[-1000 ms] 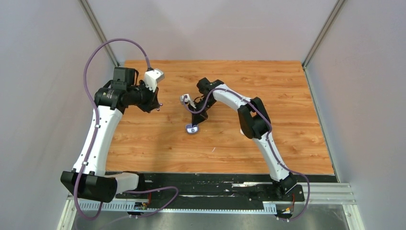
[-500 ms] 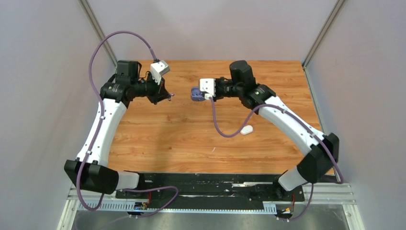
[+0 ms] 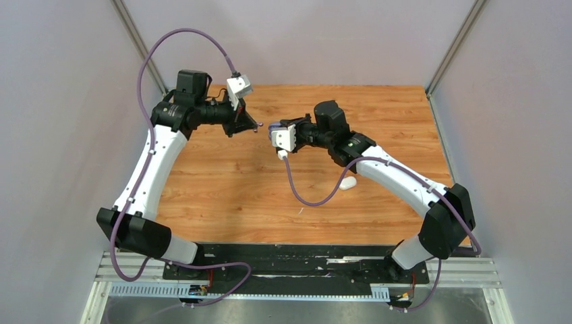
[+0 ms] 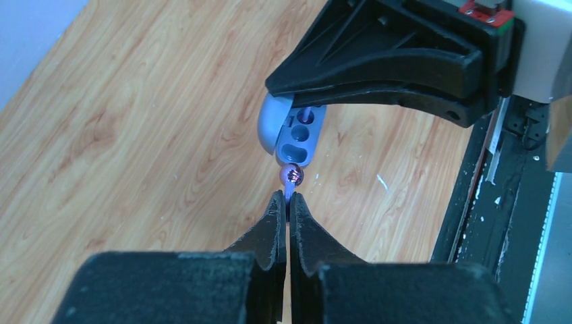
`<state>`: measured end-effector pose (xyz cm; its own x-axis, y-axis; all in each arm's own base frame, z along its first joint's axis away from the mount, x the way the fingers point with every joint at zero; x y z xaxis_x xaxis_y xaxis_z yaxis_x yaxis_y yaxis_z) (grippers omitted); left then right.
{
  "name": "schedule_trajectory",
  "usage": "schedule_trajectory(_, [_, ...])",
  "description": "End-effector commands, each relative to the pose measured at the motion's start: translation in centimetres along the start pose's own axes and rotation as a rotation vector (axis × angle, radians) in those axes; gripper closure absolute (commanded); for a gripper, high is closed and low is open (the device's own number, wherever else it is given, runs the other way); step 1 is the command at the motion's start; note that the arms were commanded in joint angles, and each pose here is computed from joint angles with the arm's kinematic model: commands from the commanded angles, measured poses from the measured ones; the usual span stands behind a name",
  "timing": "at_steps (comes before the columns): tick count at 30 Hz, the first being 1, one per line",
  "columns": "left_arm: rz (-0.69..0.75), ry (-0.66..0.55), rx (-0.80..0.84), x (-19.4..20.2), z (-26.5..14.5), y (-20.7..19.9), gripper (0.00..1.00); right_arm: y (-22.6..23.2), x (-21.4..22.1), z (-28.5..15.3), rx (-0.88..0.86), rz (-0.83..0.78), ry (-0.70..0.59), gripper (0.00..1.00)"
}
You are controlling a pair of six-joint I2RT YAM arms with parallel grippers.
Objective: Insert the wireless bluetooth earbuds into the charging case
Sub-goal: Place the earbud in the charging case.
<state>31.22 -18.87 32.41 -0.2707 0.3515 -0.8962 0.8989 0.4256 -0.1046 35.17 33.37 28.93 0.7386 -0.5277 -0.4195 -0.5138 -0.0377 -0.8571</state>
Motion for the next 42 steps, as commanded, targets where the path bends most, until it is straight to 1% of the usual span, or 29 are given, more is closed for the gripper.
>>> schedule_trajectory(1, [0.079, -0.076, 0.049, -2.4, -0.3, -1.6, 1.0, -2.9, -1.3, -0.4, 0.079, -0.06, -0.008, 1.0])
schedule_trajectory(5, [0.09, -0.092, 0.049, -2.3, 0.6, -2.2, 1.0, -3.1, -2.0, 0.0, 0.064, -0.047, -0.02, 1.0])
schedule_trajectory(6, [0.123, -0.119, 0.032, -3.0, 0.7, -2.3, 1.0, -3.1, -2.2, 0.0, 0.063, -0.046, -0.022, 1.0])
schedule_trajectory(7, [0.121, -0.116, 0.027, -2.6, 1.0, -2.3, 1.0, -3.2, -2.2, 0.1, 0.064, -0.041, -0.025, 1.0])
schedule_trajectory(8, [0.148, -0.128, 0.011, -3.0, 1.0, -2.5, 1.0, -3.1, -2.3, 0.1, 0.061, -0.035, -0.028, 1.0])
schedule_trajectory(19, [0.224, -0.11, -0.013, -2.5, 2.0, -2.5, 1.0, -3.1, -4.0, 0.0, 0.05, -0.047, -0.066, 1.0])
schedule_trajectory(26, [0.323, -0.042, -0.024, -1.4, 1.8, -2.1, 1.0, -3.1, -4.2, -0.1, 0.047, -0.039, -0.064, 1.0])
schedule_trajectory(30, [0.33, -0.019, -0.001, -0.7, 1.9, -2.4, 1.0, -3.2, -4.2, 0.0, 0.047, -0.019, -0.062, 1.0])
schedule_trajectory(42, [0.367, 0.042, -0.027, 0.4, 1.5, -2.0, 1.0, -3.0, -4.0, 0.2, 0.041, -0.021, -0.058, 1.0])
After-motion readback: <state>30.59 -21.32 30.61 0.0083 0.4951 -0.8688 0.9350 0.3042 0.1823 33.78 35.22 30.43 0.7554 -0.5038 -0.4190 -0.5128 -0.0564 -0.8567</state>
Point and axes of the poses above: each gripper's point midway between its finger pads, its own z axis out along the fingers, its own y axis along the line the jaws close on, x = y × z, the point moved 1 cm from there along -z, back along the fingers, and after that the axes turned 3 degrees about -z, right-handed, at the moved point
